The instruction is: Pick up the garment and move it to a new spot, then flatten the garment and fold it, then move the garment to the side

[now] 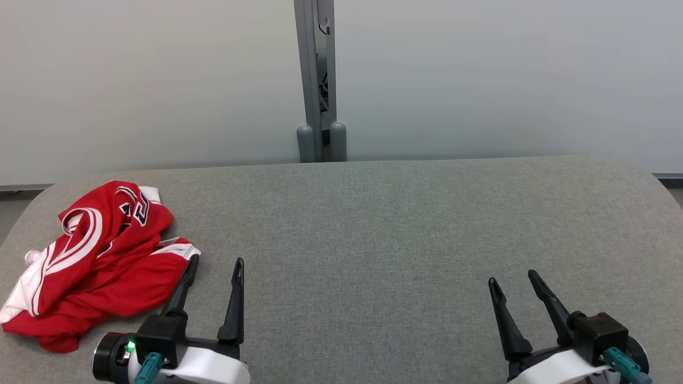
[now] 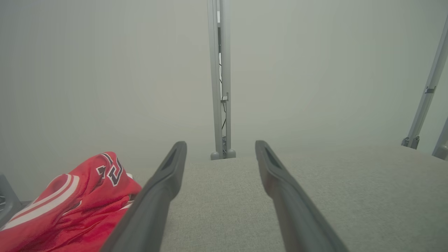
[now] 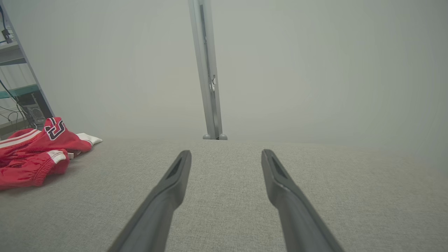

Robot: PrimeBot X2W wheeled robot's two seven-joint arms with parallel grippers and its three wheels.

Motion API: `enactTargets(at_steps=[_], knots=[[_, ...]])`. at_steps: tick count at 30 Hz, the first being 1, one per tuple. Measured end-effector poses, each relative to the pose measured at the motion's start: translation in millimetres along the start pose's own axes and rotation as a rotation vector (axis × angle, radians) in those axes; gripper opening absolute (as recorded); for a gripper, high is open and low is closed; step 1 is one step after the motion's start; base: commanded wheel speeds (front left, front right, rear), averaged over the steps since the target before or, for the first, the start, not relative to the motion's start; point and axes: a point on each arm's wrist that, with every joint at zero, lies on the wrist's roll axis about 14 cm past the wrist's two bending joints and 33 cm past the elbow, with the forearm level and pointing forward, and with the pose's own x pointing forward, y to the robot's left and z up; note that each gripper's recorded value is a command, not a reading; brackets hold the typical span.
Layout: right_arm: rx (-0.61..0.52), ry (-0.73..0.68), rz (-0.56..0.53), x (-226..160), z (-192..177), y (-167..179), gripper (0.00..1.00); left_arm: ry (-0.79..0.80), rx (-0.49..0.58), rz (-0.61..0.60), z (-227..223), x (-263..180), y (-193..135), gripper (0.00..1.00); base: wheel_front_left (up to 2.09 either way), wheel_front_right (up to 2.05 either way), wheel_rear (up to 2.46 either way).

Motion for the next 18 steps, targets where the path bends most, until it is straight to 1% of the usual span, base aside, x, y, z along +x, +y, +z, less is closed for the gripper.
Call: enactTargets(at_steps=[14,18], knots=[[-0.094,-0.007,0.041,0.1,0.4,8.5,1.0,-0.017,0.072,-0.023,-0.7,-4.9,-4.1,1.0,0.0,0.0,0.0],[-0.098,-0.006,0.044,0.5,0.0,9.1,1.0,-0.01,0.074,-0.019,-3.0,-5.3,-2.3,1.0,0.0,0.0,0.0]])
